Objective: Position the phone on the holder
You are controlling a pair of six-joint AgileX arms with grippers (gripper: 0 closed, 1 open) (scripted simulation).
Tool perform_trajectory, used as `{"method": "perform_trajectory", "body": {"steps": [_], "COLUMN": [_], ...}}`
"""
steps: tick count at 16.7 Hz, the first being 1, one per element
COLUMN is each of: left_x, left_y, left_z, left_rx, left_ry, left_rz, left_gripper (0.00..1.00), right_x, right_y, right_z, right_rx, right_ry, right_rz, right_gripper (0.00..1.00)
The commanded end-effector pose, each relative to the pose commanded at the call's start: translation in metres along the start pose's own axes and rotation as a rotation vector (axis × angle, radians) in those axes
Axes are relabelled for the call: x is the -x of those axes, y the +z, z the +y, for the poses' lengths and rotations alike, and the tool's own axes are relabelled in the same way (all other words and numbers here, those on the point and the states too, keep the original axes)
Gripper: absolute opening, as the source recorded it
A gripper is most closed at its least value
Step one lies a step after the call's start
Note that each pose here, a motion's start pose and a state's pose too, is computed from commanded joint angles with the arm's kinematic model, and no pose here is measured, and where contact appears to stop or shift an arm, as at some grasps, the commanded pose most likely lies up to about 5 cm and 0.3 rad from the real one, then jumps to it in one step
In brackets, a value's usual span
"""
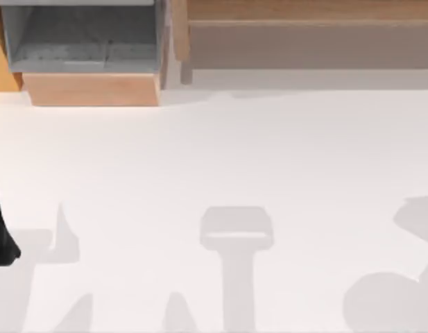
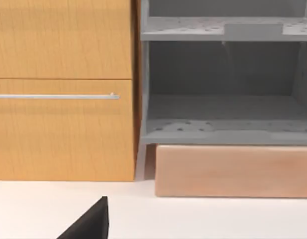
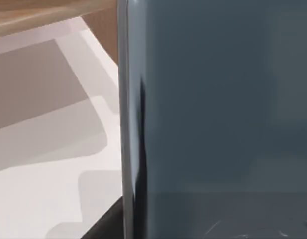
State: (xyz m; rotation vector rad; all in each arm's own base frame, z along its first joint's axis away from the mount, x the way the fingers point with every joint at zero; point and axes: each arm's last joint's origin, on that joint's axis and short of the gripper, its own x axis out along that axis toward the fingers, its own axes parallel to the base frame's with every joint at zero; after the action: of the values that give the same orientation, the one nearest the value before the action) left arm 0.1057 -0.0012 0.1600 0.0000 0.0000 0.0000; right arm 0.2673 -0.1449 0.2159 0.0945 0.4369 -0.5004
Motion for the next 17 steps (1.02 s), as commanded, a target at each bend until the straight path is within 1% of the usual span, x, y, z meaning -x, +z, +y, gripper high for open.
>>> {"method": "perform_trajectory", "body": {"steps": [3, 16, 17], "left_x": [0.0, 0.0, 0.0], "left_y": [0.0, 0.0, 0.0], "left_z": [0.0, 0.0, 0.0], "left_rx": [0.0, 0.0, 0.0], "left_ry": [0.0, 0.0, 0.0], "left_rz": [0.0, 0.0, 0.0], "left_gripper": [1.0, 1.0, 1.0], "right_x": [-0.0001, -0.0001, -0.0001], "right_y": [0.0, 0.0, 0.0], "right_z": [0.0, 0.0, 0.0], "right_rx": [0.0, 0.0, 0.0], "right_ry": [0.0, 0.0, 0.0], "right_rz": [0.0, 0.0, 0.0], "right_gripper": [0.0, 0.98, 1.0]}}
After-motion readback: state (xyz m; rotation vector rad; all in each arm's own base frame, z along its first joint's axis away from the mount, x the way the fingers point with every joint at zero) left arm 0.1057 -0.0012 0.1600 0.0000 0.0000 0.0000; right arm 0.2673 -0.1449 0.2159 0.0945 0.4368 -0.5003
